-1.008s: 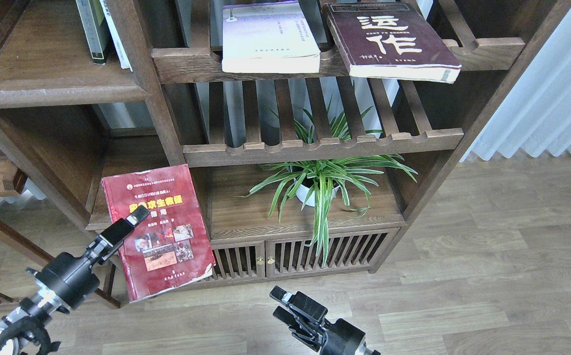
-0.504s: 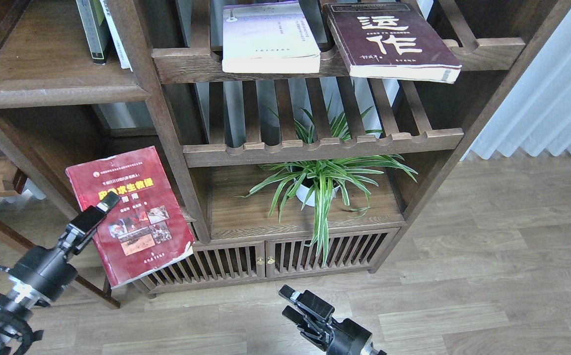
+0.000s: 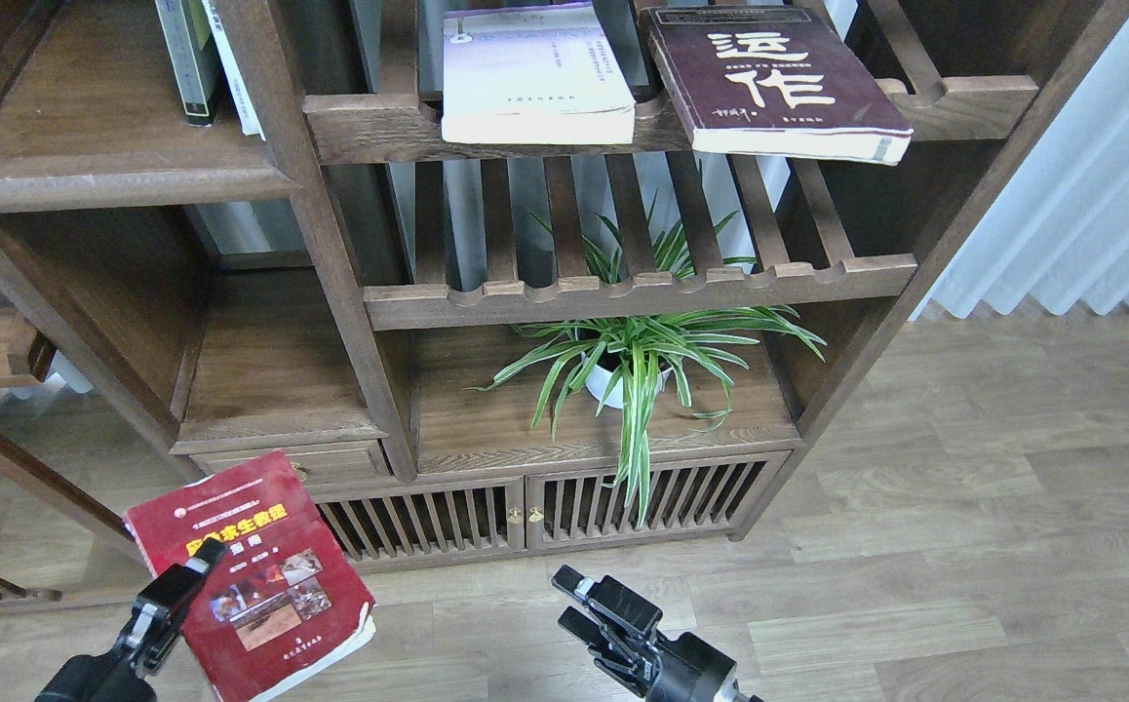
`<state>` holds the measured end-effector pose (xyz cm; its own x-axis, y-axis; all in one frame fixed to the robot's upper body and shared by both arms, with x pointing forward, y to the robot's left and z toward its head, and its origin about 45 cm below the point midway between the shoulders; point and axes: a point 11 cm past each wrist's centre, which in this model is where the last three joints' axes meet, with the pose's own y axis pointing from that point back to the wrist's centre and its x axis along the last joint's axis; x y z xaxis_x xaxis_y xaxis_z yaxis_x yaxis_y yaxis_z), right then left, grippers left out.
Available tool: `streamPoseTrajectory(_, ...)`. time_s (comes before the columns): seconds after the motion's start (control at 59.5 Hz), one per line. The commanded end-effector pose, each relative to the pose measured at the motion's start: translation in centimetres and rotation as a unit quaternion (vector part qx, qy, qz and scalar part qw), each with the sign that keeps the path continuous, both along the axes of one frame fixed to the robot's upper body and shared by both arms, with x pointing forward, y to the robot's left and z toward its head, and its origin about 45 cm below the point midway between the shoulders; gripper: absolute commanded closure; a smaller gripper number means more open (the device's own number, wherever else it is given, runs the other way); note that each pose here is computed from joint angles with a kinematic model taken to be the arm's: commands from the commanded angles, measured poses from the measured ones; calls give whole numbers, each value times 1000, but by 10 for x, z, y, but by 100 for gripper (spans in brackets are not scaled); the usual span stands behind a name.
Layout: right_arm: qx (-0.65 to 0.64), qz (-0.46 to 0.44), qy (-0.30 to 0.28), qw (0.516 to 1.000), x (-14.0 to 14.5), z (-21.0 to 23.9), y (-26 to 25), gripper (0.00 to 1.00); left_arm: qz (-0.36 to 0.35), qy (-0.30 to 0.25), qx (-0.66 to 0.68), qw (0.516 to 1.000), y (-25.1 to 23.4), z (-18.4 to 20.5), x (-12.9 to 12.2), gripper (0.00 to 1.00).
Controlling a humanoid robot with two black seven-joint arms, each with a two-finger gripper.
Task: Organize books on shelf
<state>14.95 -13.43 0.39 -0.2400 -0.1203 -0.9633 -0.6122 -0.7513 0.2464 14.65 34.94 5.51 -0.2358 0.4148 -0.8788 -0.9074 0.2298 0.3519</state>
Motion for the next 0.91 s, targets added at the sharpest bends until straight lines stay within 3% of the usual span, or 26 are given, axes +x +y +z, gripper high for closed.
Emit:
streamPoseTrajectory(0.0,-1,0,1,1000,-1,-1,0,12,6,-44,-7,999,0,24,14,95)
streamPoseTrajectory(0.235,-3,2,2,1000,-2,-2,0,13,42,-65,-37,996,12,35,13,95)
streamPoseTrajectory(0.588,-7,1,8,1000,-3,-5,-3,13,37,-151,-10,988,50,89,69,95)
streamPoseTrajectory(0.89,-18,1,12,1000,0,-11,-7,13,29,-178,-9,984,49,104,87,95)
